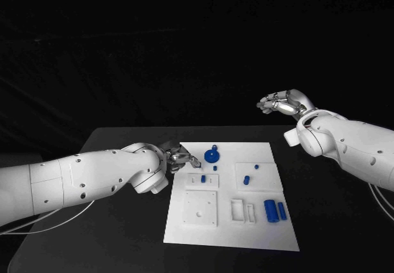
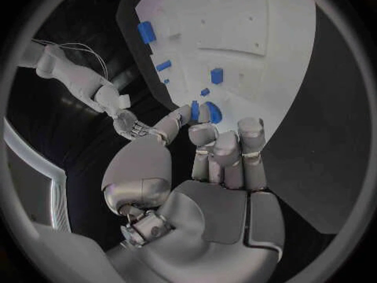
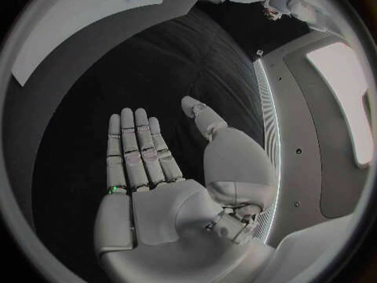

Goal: Assemble the parts on the task board

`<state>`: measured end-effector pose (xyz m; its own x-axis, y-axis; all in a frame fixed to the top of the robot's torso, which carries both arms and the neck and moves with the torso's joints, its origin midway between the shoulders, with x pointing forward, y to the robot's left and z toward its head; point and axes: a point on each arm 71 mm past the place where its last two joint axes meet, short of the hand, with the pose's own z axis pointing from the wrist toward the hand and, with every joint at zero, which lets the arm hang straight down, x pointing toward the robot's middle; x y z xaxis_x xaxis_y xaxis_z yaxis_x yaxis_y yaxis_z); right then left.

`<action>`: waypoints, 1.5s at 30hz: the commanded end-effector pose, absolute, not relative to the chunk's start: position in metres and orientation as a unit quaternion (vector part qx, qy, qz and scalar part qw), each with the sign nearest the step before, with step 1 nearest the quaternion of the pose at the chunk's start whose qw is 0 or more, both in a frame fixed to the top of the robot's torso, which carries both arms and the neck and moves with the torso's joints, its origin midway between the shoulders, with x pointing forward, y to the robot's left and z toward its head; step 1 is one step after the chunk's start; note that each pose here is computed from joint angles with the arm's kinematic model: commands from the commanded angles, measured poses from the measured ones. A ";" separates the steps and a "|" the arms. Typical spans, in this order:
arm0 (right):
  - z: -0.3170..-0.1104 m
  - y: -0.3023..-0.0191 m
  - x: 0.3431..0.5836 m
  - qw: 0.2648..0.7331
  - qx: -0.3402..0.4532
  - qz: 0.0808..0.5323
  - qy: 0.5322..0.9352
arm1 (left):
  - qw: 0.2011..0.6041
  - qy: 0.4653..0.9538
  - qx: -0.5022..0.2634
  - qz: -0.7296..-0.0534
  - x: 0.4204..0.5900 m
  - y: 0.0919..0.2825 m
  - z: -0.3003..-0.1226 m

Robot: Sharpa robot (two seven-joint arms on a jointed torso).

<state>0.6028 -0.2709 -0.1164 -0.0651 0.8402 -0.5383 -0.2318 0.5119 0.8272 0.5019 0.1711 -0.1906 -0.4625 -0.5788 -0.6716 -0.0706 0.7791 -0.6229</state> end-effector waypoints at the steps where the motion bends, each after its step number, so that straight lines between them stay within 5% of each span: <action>1: -0.116 -0.269 0.603 0.628 0.251 0.428 0.599 | 0.472 0.823 -0.185 -0.257 0.502 0.170 -0.192; 21: -0.116 -0.267 0.604 0.626 0.248 0.429 0.603 | 0.496 0.838 -0.097 -0.203 0.510 0.168 -0.199; 45: -0.116 -0.267 0.604 0.626 0.246 0.429 0.603 | 0.482 0.851 -0.100 -0.186 0.507 0.175 -0.228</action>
<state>0.6040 -0.2675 -0.1165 -0.0880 0.8369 -0.5402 -0.2319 0.5102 0.8282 0.5063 0.1767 -0.2291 -0.5173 -0.3595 -0.7766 -0.0050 0.9087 -0.4174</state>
